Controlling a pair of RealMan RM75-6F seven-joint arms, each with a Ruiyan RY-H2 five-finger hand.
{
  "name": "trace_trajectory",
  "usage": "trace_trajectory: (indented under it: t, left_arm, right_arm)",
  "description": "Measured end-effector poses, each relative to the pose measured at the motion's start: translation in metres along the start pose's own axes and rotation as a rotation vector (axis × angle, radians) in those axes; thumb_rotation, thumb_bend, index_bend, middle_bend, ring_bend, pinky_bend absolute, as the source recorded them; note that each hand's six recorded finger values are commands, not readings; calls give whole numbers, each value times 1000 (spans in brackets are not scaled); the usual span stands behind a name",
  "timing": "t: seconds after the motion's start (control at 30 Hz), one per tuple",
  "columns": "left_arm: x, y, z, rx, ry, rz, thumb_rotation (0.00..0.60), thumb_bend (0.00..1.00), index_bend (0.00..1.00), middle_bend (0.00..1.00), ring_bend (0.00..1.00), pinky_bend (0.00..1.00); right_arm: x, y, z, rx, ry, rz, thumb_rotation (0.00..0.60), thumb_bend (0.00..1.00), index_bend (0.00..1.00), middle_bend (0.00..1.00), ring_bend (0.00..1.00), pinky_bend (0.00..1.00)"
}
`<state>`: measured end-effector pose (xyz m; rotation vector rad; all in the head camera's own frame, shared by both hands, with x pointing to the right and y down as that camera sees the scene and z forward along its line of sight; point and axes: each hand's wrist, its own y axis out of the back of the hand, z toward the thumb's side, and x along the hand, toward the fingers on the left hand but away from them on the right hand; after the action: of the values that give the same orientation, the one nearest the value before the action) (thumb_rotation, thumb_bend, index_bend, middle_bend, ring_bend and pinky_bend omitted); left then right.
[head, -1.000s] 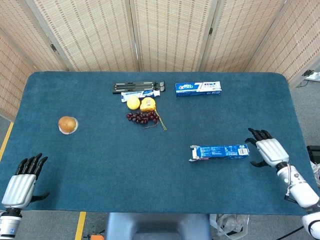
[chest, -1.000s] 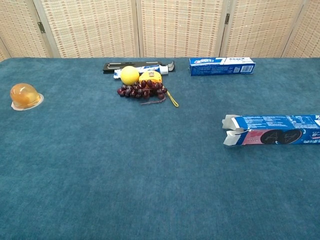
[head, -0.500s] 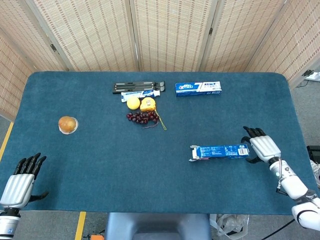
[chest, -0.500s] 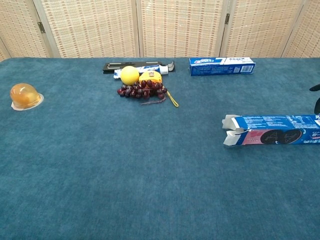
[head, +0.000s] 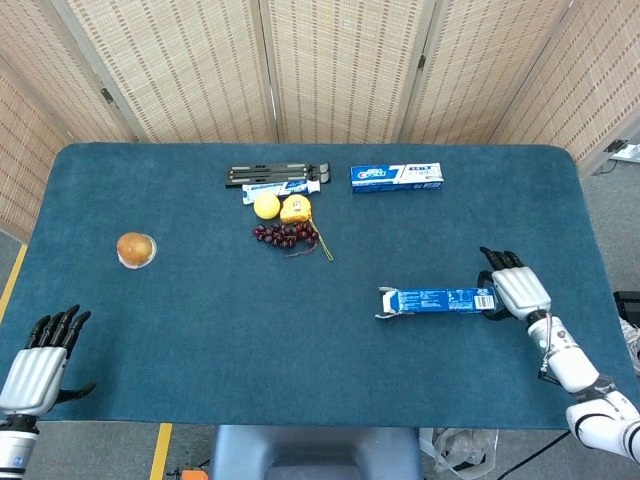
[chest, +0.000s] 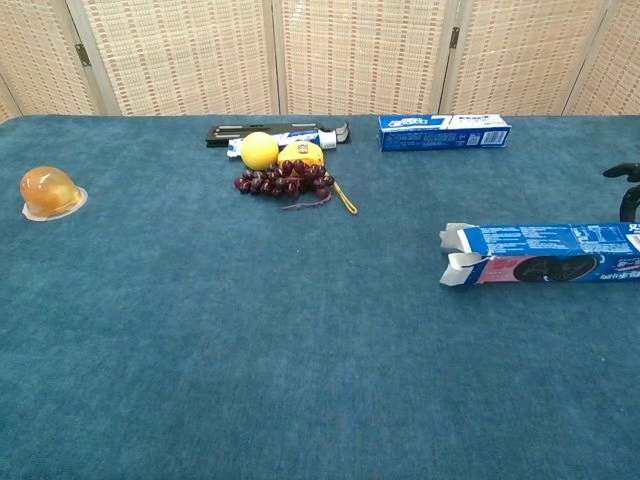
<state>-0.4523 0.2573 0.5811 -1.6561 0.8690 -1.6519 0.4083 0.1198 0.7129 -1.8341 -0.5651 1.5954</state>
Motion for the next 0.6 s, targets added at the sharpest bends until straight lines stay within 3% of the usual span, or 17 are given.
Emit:
trace_trajectory:
  t: [0.27,0.6]
  left_arm:
    - [1,-2,0,5,2,-9,600,125,0,3,12,0]
    - [6,-7,1,25,9,-24,600,125,0,3,12,0]
  right_arm:
    - [5,21,4,8,27,-38,600,249,531,0,29,0]
    - [23,95,22,152,88,-101,600,249,536,0,26,0]
